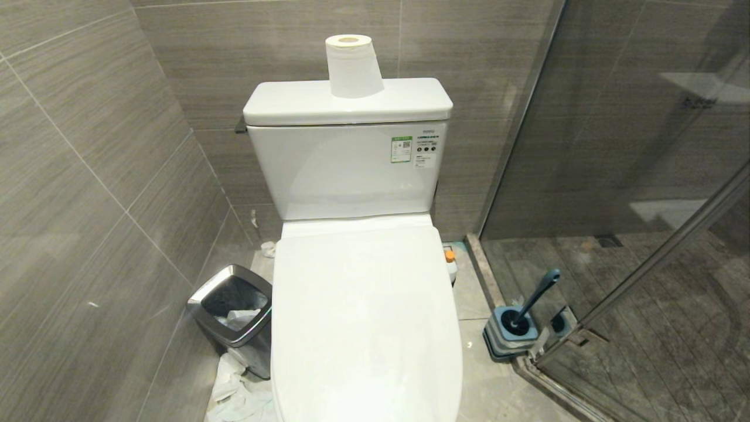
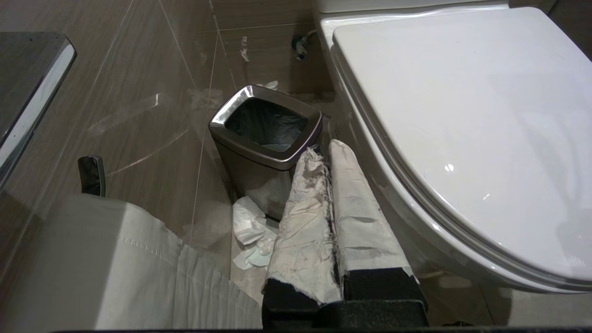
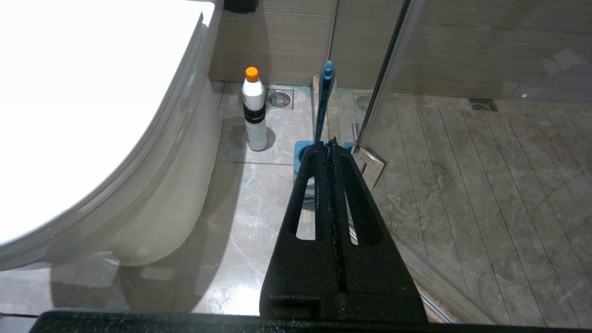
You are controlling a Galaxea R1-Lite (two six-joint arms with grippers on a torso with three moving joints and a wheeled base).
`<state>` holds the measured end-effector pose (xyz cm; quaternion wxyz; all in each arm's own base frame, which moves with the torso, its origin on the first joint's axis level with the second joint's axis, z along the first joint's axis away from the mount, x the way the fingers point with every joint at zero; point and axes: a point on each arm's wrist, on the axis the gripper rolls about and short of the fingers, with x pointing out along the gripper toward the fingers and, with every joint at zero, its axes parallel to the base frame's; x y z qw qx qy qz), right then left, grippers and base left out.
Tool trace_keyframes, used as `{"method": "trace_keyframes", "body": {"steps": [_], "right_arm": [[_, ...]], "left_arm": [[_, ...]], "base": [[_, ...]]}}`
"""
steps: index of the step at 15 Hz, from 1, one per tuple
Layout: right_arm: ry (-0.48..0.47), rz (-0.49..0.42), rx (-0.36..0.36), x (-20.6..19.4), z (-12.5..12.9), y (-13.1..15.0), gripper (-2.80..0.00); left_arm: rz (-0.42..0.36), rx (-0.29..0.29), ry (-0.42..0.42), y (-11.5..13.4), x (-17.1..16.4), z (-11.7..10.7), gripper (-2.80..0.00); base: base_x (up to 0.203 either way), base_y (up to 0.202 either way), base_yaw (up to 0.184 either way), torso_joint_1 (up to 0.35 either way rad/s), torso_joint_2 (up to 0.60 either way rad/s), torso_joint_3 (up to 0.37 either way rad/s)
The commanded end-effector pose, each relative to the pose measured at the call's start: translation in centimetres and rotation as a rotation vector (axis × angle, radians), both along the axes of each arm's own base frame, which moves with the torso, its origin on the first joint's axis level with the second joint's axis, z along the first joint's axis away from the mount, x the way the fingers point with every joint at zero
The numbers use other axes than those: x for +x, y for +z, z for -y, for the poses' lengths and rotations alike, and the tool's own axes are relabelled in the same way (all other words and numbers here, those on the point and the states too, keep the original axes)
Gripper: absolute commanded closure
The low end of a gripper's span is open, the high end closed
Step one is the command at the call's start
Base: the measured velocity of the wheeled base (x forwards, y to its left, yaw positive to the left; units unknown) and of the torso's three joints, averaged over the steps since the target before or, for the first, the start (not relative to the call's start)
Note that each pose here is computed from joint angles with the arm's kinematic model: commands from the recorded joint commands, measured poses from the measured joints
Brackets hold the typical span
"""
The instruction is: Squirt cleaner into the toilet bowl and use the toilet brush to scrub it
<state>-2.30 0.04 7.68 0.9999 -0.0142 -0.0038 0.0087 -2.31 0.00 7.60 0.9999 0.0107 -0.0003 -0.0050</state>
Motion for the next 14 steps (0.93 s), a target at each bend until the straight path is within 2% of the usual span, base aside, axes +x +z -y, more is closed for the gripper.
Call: {"method": "trace_keyframes", "body": {"steps": [1, 14], "right_arm": [[0.001, -0.001, -0.001, 0.01, 0.00, 0.00, 0.00], [0.000, -0.001, -0.001, 0.01, 0.00, 0.01, 0.00]], "left_arm": [[-0.003, 0.002, -0.001, -0.01, 0.02, 0.00, 0.00], [-0.004, 0.012, -0.004, -0.03, 0.01, 0.01, 0.00]], "base": [[0.000, 0.000, 0.000, 0.000, 0.00, 0.000], [0.000, 0.000, 0.000, 0.000, 0.00, 0.000]]}}
